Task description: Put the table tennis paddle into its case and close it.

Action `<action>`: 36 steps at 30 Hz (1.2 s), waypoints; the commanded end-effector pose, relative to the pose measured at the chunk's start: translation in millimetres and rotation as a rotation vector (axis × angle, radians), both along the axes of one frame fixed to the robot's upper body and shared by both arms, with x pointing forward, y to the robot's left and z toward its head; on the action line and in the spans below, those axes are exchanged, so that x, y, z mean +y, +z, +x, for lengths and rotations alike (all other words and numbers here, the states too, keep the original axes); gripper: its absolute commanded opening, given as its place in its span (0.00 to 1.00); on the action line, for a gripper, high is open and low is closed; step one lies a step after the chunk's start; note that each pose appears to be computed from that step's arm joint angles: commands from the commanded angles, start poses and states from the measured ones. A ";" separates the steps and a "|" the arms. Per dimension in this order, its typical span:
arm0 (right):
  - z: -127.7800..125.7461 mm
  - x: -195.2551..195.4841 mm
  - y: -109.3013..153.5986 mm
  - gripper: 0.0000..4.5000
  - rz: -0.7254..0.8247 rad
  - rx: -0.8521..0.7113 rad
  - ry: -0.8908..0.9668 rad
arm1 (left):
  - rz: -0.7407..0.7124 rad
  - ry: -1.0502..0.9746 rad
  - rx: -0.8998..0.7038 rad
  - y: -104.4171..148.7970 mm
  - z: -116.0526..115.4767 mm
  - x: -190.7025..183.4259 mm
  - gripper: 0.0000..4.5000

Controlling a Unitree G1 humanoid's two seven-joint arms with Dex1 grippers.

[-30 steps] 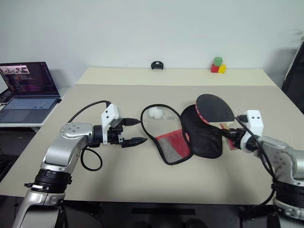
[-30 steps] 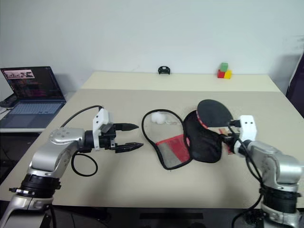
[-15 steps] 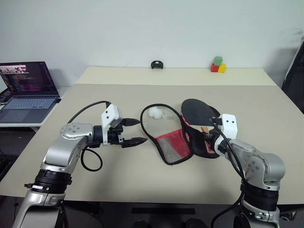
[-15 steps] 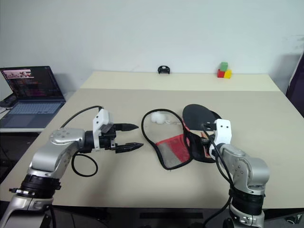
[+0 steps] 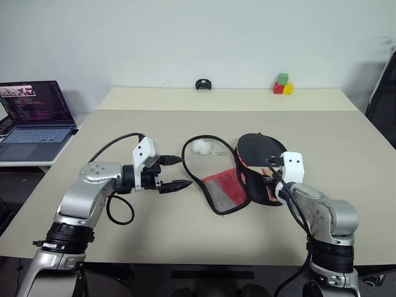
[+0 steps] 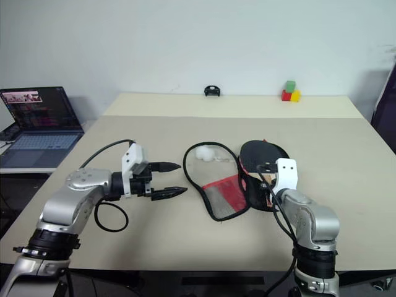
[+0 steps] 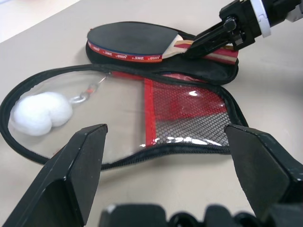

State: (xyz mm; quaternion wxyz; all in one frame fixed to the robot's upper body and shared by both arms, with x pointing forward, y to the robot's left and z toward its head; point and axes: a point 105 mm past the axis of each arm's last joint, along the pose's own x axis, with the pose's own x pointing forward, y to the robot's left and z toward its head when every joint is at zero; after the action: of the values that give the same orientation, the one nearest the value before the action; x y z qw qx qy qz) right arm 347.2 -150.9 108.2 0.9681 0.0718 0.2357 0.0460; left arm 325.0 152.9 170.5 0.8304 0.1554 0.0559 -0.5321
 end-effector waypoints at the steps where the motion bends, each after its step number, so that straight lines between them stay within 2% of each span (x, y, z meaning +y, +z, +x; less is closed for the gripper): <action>1: 4.9 -0.2 14.0 0.25 0.002 -0.071 -0.019 | -0.007 -0.005 -0.054 12.8 -3.0 1.8 0.96; 5: 5.7 -0.3 13.6 0.25 0.006 -0.075 -0.034 | -0.004 -0.002 -0.054 12.9 -3.6 2.8 0.96; 7: 6.2 -0.7 13.7 0.41 0.002 -0.081 -0.043 | -0.003 -0.001 -0.054 12.8 -3.9 3.5 0.96; 9: 6.3 -0.3 13.9 0.52 -0.005 -0.087 -0.048 | -0.001 0.001 -0.053 12.6 -4.4 4.2 0.96; 15: 3.4 8.2 19.2 1.00 -0.020 -0.107 -0.009 | 0.000 0.005 -0.051 11.7 -4.7 4.9 0.96; 23: -14.1 27.8 46.9 1.00 0.036 -0.164 0.153 | -0.014 0.070 -0.042 6.1 -1.9 14.8 0.96; 26: -19.0 39.2 73.8 1.00 0.077 -0.255 0.323 | -0.028 0.114 -0.026 -2.5 -0.9 18.8 0.96; 29: -17.2 23.1 92.9 1.00 0.000 -0.333 0.412 | -0.040 0.204 -0.018 -13.2 6.5 27.1 0.96; 36: -18.9 -3.2 106.4 1.00 -0.077 -0.377 0.536 | -0.015 0.346 0.013 -38.6 17.2 46.3 0.96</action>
State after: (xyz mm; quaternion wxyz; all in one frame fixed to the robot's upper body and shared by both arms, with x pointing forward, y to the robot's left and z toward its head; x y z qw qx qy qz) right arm 332.0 -155.0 200.3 0.9554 -0.0315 0.0972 0.2771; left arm 340.2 192.9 128.8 0.9037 0.1259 0.0943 -0.3983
